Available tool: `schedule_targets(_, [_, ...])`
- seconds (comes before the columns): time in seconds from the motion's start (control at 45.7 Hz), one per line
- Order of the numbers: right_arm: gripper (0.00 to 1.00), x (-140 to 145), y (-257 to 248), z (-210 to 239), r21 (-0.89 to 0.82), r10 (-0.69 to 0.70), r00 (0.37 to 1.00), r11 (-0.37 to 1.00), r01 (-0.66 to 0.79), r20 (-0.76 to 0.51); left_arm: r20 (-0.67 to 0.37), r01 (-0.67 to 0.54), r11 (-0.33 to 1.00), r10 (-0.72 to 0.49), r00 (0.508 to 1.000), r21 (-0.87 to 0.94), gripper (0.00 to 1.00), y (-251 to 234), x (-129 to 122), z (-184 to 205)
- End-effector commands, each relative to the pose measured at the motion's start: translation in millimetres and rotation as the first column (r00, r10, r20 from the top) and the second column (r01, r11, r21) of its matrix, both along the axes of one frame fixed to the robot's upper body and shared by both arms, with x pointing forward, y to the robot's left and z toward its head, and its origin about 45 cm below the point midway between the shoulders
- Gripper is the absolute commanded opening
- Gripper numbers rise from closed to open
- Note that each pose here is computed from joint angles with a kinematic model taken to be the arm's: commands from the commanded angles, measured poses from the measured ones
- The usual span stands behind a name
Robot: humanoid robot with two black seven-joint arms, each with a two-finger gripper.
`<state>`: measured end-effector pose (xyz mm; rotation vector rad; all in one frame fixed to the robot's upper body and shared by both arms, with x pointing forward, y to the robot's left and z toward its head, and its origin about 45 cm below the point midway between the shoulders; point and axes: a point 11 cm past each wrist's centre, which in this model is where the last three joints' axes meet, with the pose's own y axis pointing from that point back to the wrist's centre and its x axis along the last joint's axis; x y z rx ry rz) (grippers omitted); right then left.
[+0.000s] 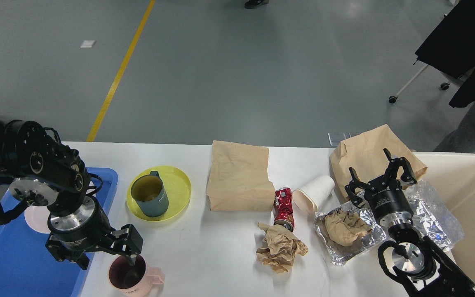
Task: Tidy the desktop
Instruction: 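Lower the left gripper onto the pink mug and grasp it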
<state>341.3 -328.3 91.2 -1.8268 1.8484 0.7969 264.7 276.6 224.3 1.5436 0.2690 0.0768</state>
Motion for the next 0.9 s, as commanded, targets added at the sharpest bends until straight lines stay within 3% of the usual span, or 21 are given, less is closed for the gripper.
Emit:
schedule_targets(0.0, [1.0,0.0,0.6,-0.1,0.001,0.001,1.0,1.0,-0.001,0.0,0.062,-0.021,0.999,0.019,0.998,0.032,0.95,13.2,-0.2,-15.1])
schedule_targets(0.263, [1.0,0.0,-0.1,0.1,0.0,0.0,1.0,1.0,0.0,0.0,0.077,-0.027,0.998,0.022,0.997,0.057,0.94,22.1,-16.3,-48.8])
schedule_targets(0.504, [1.0,0.0,0.6,-0.1,0.001,0.001,1.0,1.0,-0.001,0.0,0.104,-0.036,0.997,0.028,0.994,0.074,0.94,28.7,-10.6,-53.1])
schedule_targets(0.722, [1.0,0.0,0.6,-0.1,0.001,0.001,1.0,1.0,-0.001,0.0,0.066,-0.017,0.995,0.01,0.998,0.097,0.94,33.3,-18.3,-97.8])
schedule_targets(0.876, [1.0,0.0,0.6,-0.1,0.001,0.001,1.0,1.0,-0.001,0.0,0.085,-0.023,0.997,0.017,0.996,0.07,0.94,26.1,-14.7,-102.2])
